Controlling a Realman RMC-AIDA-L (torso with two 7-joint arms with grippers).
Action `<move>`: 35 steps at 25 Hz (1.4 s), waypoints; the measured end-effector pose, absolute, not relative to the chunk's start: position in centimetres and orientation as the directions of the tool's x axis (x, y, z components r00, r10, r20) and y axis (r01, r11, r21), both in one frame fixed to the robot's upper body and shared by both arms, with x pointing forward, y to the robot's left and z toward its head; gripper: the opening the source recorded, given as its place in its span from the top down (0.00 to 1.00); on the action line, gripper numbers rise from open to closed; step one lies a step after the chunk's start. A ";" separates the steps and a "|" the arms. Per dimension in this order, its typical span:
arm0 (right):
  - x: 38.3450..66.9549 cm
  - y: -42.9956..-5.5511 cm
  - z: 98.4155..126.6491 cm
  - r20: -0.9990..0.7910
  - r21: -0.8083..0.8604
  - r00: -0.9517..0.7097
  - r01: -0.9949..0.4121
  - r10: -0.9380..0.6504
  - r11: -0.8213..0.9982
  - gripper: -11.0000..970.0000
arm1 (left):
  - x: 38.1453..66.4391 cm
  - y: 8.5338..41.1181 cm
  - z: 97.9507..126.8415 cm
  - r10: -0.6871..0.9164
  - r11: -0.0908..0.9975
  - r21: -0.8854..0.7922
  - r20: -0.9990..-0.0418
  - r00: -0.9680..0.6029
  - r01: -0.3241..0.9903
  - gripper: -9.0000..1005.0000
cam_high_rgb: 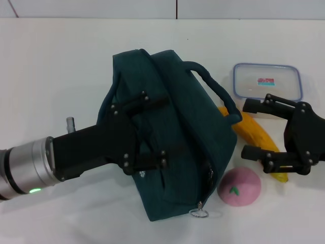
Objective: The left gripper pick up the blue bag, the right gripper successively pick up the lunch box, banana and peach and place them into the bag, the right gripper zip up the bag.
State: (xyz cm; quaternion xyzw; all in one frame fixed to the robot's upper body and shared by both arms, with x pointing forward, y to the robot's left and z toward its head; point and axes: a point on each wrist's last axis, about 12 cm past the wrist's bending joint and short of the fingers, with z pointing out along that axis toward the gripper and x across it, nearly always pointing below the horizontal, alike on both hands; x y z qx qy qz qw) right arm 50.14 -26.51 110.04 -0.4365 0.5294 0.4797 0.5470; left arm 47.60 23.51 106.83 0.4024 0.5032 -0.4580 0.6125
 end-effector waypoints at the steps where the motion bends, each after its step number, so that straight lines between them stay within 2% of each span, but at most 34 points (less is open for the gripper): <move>1: 50.1 -26.6 110.0 -0.998 0.032 -0.022 -0.987 0.062 0.160 0.10 | 47.6 23.5 106.8 -0.156 0.257 0.032 -0.985 0.074 0.966 0.13; 11: 50.0 -26.7 109.9 -0.998 0.032 -0.022 -0.986 0.063 0.164 0.10 | 47.8 23.4 107.1 -0.168 0.257 0.033 -0.983 0.078 0.966 0.13; 15: 50.0 -26.7 110.0 -0.998 0.027 -0.017 -0.986 0.061 0.163 0.10 | 48.6 23.7 108.2 -0.207 0.242 -0.016 -0.978 0.036 0.970 0.13; 20: 50.1 -26.7 110.2 -0.998 0.019 -0.009 -0.987 0.059 0.160 0.10 | 50.7 25.2 111.3 -0.208 0.176 -0.167 -0.970 -0.129 0.970 0.14; 25: 50.2 -26.8 110.4 -0.998 0.011 -0.002 -0.988 0.059 0.151 0.10 | 52.1 28.0 113.1 -0.192 0.190 -0.365 -0.924 -0.330 0.911 0.15; 30: 50.2 -26.8 110.5 -0.998 0.009 0.000 -0.989 0.061 0.145 0.10 | 52.1 30.0 113.3 -0.175 0.242 -0.483 -0.875 -0.452 0.841 0.16; 35: 50.2 -26.8 110.4 -0.998 0.010 -0.001 -0.990 0.060 0.144 0.10 | 51.6 29.7 112.4 -0.113 0.294 -0.548 -0.834 -0.540 0.783 0.17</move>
